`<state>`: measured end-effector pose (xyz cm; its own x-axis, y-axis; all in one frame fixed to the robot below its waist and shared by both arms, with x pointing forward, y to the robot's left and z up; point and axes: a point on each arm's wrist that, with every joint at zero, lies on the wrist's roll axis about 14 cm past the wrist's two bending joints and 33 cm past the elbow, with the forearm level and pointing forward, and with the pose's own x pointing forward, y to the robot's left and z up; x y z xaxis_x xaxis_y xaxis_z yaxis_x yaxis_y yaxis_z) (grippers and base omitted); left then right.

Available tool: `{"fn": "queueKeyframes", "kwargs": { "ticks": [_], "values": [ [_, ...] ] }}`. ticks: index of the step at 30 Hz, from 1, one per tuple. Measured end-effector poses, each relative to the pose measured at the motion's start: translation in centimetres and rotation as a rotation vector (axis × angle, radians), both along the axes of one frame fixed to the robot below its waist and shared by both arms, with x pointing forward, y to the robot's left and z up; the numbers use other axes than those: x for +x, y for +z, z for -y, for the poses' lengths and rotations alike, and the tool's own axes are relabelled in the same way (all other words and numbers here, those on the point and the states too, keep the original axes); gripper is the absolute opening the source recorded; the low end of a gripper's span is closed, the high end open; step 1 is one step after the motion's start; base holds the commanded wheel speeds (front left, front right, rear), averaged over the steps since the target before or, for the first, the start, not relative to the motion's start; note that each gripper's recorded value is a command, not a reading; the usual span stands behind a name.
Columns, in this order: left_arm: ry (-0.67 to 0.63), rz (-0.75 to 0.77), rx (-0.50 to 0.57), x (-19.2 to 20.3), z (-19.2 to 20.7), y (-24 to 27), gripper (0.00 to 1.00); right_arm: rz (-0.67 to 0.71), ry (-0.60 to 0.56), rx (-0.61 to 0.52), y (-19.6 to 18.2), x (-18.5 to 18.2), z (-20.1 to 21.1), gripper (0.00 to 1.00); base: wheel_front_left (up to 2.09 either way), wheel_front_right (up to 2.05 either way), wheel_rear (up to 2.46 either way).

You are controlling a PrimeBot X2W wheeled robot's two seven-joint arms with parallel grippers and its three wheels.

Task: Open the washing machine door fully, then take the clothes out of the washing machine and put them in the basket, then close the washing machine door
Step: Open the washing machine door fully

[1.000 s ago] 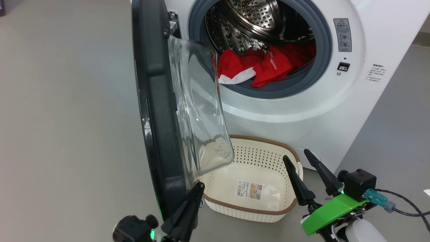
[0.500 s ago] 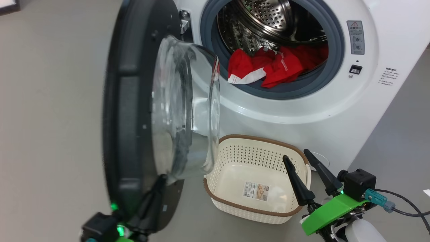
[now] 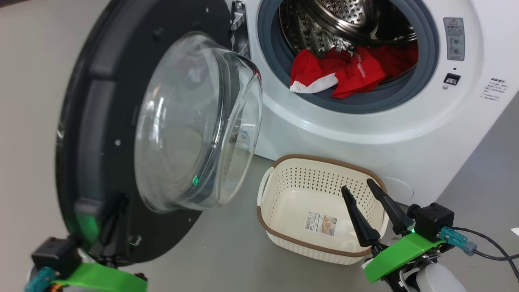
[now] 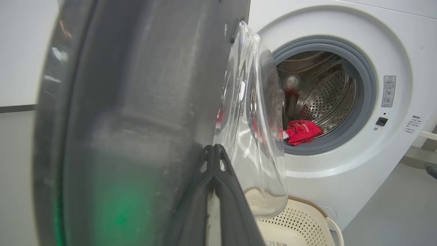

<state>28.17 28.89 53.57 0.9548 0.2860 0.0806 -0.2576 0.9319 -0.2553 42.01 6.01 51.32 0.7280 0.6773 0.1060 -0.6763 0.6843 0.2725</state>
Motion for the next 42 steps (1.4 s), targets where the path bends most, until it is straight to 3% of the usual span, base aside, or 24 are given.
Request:
{"fn": "queueKeyframes", "kwargs": {
  "ticks": [9, 26, 42],
  "values": [
    [0.115, -0.108, 0.06, 0.2, -5.9, -1.5, 0.0, -0.024, 0.014, 0.013, -1.0, 1.1, -1.0, 1.0, 0.0, 0.0, 0.0],
    [0.161, -0.301, 0.157, 1.9, -13.0, -3.8, 0.0, -0.043, 0.032, 0.02, -2.2, 2.4, -2.3, 1.0, 0.0, 0.0, 0.0],
    [0.199, -0.366, 0.179, 2.6, -15.4, -4.4, 0.0, -0.051, 0.024, 0.015, -2.5, 2.6, -2.0, 1.0, 0.0, 0.0, 0.0]
  ]
}}
